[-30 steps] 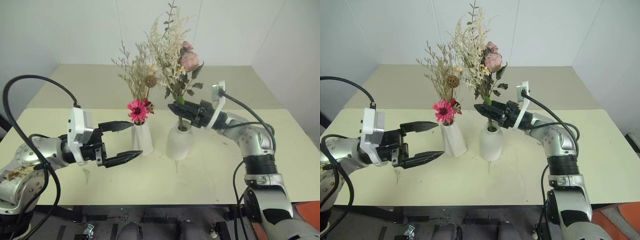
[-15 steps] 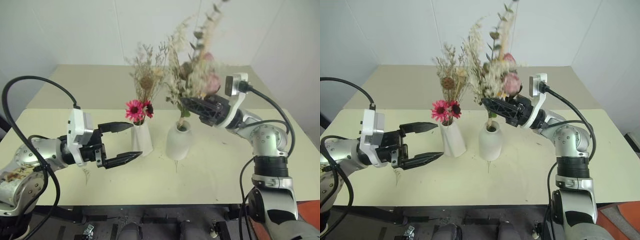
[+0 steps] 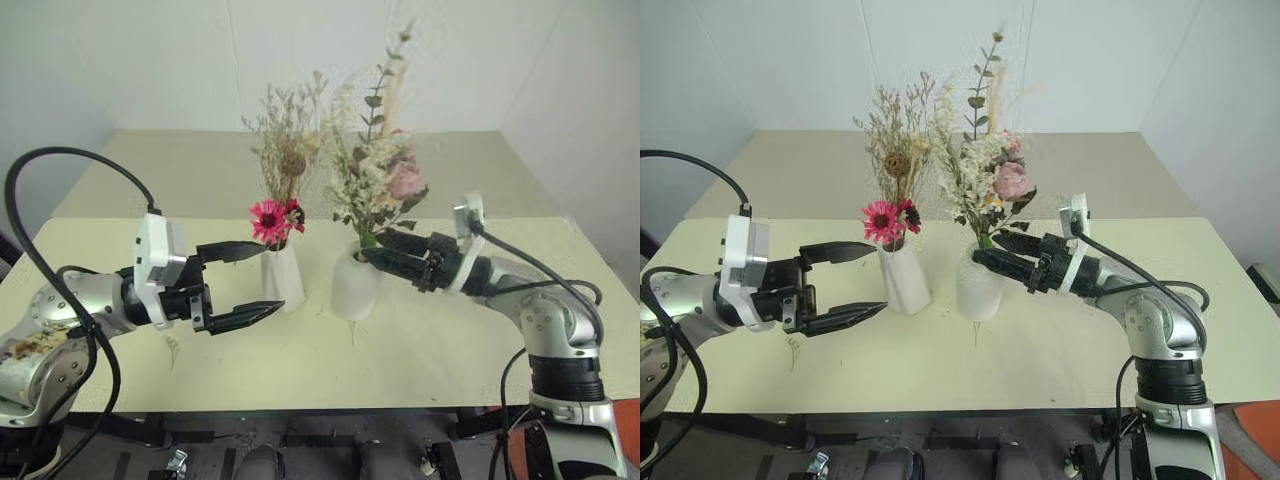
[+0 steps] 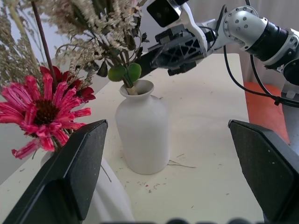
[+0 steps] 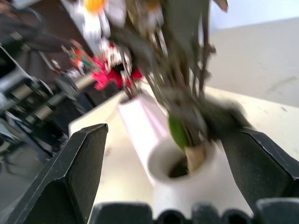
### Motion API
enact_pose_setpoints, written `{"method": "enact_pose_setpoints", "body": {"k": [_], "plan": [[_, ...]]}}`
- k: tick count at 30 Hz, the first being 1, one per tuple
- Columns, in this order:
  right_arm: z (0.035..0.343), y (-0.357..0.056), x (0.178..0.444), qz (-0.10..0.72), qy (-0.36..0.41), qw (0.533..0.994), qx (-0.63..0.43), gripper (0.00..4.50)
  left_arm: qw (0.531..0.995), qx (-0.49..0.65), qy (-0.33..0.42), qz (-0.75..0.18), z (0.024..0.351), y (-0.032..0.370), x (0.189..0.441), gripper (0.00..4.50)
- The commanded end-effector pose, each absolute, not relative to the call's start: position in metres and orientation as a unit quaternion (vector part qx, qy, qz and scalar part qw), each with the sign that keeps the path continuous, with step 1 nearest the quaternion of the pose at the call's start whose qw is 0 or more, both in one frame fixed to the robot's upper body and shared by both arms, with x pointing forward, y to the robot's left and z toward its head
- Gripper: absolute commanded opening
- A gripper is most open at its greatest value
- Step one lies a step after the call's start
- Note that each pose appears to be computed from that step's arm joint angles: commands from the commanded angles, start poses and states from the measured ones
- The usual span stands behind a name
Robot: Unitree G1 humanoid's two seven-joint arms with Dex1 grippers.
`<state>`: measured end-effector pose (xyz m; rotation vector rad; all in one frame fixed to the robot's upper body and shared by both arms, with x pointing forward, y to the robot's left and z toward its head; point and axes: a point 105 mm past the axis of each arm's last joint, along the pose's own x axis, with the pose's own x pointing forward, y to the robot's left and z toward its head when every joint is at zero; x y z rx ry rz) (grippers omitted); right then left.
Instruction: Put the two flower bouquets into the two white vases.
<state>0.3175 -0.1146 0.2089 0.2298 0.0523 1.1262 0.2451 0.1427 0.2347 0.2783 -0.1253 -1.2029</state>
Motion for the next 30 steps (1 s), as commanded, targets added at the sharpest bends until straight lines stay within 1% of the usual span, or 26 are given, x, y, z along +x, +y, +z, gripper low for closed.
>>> {"method": "enact_pose_setpoints", "body": {"k": [1,11,18,24,30], "plan": [[0.224,-0.126,0.307,0.514,-0.009,0.856,0.060,4.45,0.808,0.143,-0.075,-0.567,0.241,0.142,0.246,4.50],[0.224,-0.180,0.265,0.448,0.017,0.893,-0.023,4.45,0.813,0.142,-0.082,-0.558,0.242,0.152,0.247,4.50],[0.229,-0.206,0.240,0.403,0.034,0.911,-0.083,4.45,0.815,0.138,-0.078,-0.557,0.241,0.158,0.243,4.50],[0.231,-0.215,0.233,0.383,0.040,0.918,-0.092,4.45,0.816,0.137,-0.073,-0.557,0.241,0.162,0.242,4.50],[0.233,-0.218,0.234,0.375,0.040,0.922,-0.092,4.45,0.817,0.135,-0.073,-0.555,0.241,0.161,0.242,4.50]]}}
